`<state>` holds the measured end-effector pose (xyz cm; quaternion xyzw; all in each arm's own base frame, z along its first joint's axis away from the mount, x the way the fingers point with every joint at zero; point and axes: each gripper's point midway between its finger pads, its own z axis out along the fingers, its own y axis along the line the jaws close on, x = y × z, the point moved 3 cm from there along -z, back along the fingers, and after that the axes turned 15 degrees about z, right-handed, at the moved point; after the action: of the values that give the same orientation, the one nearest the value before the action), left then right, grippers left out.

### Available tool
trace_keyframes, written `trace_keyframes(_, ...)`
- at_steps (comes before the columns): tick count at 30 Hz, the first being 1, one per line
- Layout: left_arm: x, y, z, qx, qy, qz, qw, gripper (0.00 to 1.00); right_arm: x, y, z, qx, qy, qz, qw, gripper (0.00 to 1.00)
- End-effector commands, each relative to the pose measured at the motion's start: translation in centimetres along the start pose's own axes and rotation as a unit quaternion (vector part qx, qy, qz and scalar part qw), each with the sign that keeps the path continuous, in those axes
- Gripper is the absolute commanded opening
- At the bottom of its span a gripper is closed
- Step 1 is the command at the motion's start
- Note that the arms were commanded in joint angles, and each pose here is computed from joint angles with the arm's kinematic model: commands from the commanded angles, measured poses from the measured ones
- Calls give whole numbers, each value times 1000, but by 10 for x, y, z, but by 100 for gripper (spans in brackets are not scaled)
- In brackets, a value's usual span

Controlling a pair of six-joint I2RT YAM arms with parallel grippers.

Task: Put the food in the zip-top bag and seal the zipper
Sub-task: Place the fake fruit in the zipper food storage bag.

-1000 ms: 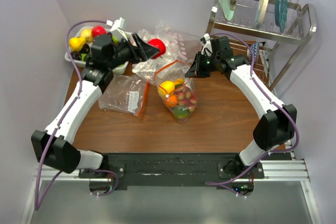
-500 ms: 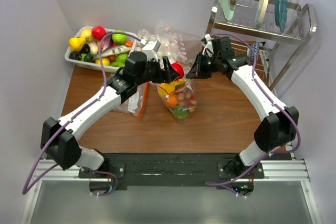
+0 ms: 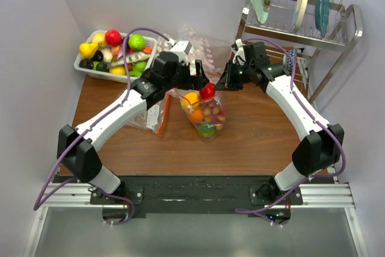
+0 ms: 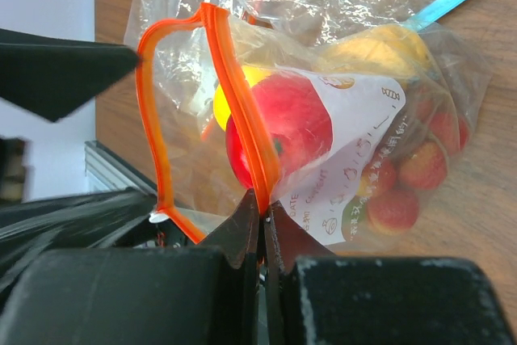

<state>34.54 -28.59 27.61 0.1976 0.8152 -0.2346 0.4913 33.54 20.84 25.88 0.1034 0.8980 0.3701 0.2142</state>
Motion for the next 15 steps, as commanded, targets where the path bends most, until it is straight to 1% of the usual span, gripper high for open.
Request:
trace_keyframes(1, -43, -15, -21, 26, -31, 27, 999, 100, -8, 19, -19, -26, -24, -24, 999, 0)
trace_keyframes(4, -54, -10, -32, 13, -27, 47, 998, 100, -8, 18, -18, -24, -26, -23, 999, 0)
trace_keyframes(6, -59, 4, -38, -16, -19, 49, 998, 100, -8, 17, -18, -24, -26, -23, 999, 0)
trace_keyframes(7, -60, 20, -38, -32, -16, 45, 998, 100, -7, 18, -18, -26, -25, -25, 999, 0)
trace_keyframes(10, -54, 39, -43, -45, -1, 37, 998, 100, -6, 18, -20, -28, -27, -24, 999, 0)
trace_keyframes(13, -42, 42, -43, -43, 15, 45, 998, 100, -5, 17, -20, -27, -26, -24, 999, 0)
trace_keyframes(14, -30, 44, -41, -46, 30, 45, 997, 100, -4, 17, -20, -26, -25, -24, 999, 0)
trace_keyframes(15, -25, 45, -40, -48, 38, 47, 997, 98, -4, 17, -21, -27, -25, -23, 999, 0)
